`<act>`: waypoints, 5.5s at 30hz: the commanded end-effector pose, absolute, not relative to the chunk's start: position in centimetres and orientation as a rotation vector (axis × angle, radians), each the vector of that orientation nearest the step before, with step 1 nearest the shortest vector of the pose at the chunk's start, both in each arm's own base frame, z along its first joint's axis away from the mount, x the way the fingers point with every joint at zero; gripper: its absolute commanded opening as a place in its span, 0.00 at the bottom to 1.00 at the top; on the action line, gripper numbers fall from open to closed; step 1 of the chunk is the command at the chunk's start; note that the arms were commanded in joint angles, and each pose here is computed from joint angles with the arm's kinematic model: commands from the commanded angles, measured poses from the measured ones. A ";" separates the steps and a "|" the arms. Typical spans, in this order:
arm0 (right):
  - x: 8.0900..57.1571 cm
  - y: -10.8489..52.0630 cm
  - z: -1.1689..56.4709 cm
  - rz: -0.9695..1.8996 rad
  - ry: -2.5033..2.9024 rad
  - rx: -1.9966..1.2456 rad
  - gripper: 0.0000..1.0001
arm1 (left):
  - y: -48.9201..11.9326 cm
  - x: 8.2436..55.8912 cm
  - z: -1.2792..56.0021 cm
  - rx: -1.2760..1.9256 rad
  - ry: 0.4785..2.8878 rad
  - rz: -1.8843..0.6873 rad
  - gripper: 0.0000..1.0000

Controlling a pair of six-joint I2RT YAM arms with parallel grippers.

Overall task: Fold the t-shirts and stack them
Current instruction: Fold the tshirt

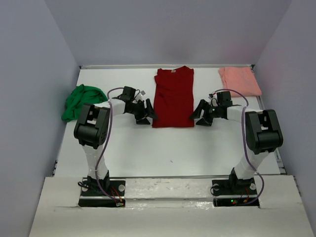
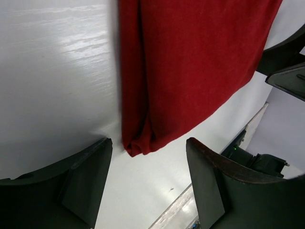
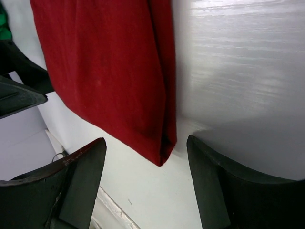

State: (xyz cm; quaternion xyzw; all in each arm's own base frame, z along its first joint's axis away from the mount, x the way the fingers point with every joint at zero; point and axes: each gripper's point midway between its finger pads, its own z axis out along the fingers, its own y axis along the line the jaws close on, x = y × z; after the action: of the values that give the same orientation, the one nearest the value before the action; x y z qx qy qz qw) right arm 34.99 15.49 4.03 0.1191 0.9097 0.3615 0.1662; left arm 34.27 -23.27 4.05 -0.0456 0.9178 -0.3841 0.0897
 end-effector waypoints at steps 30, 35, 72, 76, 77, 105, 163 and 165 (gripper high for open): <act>36.1 15.1 0.0 0.915 2.654 0.391 0.73 | -25.3 34.7 2.6 -0.135 2.768 -1.193 0.75; 36.0 14.7 0.6 0.856 2.647 0.383 0.65 | -25.3 34.6 2.4 -0.138 2.773 -1.192 0.69; 30.7 15.0 0.7 0.771 2.660 0.418 0.00 | -25.4 29.3 4.1 -0.099 2.758 -1.190 0.00; 28.6 14.9 3.5 0.788 2.615 0.466 0.00 | -25.0 27.3 5.4 -0.102 2.747 -1.192 0.00; 28.1 15.1 4.2 0.791 2.605 0.459 0.00 | -24.8 27.0 5.7 -0.103 2.744 -1.193 0.00; 16.3 15.0 12.1 0.726 2.554 0.454 0.00 | -24.7 14.6 12.7 -0.134 2.634 -1.265 0.00; 57.7 15.2 15.5 0.323 2.363 -0.134 0.80 | -23.0 46.5 9.1 -0.076 2.646 -0.827 0.41; 56.8 15.2 17.0 0.338 2.362 -0.128 0.79 | -22.0 47.0 10.7 -0.095 2.610 -0.739 0.54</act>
State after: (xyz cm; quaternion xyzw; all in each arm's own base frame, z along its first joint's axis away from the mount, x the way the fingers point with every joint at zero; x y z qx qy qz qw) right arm 57.36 15.54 9.56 -0.0397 0.9415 0.1300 0.3083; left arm 45.72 -23.94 5.21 -0.0344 0.9403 -0.3140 0.1271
